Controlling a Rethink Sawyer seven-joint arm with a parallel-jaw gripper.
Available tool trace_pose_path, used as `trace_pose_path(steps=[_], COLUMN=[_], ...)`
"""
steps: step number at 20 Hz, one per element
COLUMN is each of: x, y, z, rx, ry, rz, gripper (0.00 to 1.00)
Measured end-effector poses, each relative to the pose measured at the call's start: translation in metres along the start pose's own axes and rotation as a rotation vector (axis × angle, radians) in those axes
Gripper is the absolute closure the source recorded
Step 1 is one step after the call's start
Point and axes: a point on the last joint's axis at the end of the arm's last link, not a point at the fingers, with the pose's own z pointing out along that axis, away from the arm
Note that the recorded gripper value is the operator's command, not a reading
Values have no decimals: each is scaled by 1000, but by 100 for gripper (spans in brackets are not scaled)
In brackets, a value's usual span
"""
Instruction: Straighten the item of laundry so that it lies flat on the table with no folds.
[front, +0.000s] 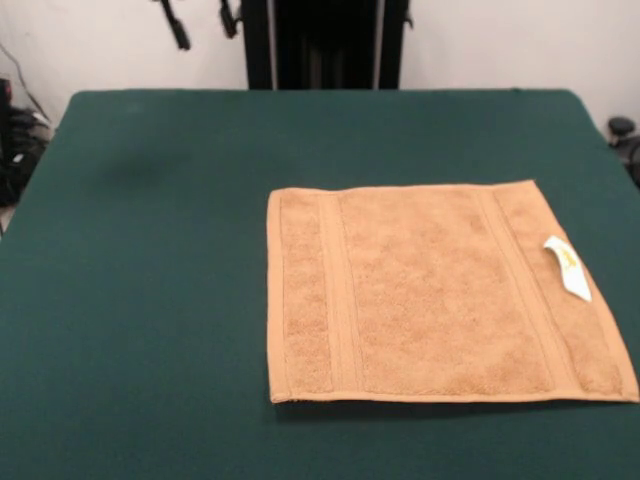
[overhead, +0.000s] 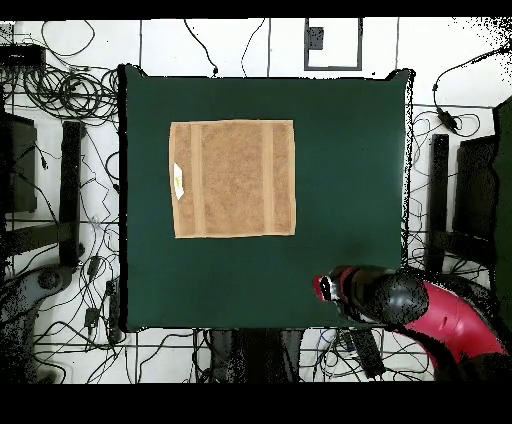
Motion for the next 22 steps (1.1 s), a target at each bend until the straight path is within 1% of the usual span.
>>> trace_pose_path(steps=[4, 5, 7, 10, 12, 15, 17, 19, 22], x=[9, 12, 14, 11, 8, -5, -13, -17, -24], y=[-24, -33, -43, -62, -66, -72, -73, -71, -60], z=[12, 18, 27, 49, 56, 70, 77, 80, 84], rx=[24, 38, 61, 128, 151, 204, 224, 234, 257], ry=[12, 15, 13, -20, -37, -86, -103, -107, -82], rz=[-16, -28, -49, -117, -142, -197, -215, -223, -237], gripper=[0, 0, 0, 0, 0, 0, 0, 0, 0])
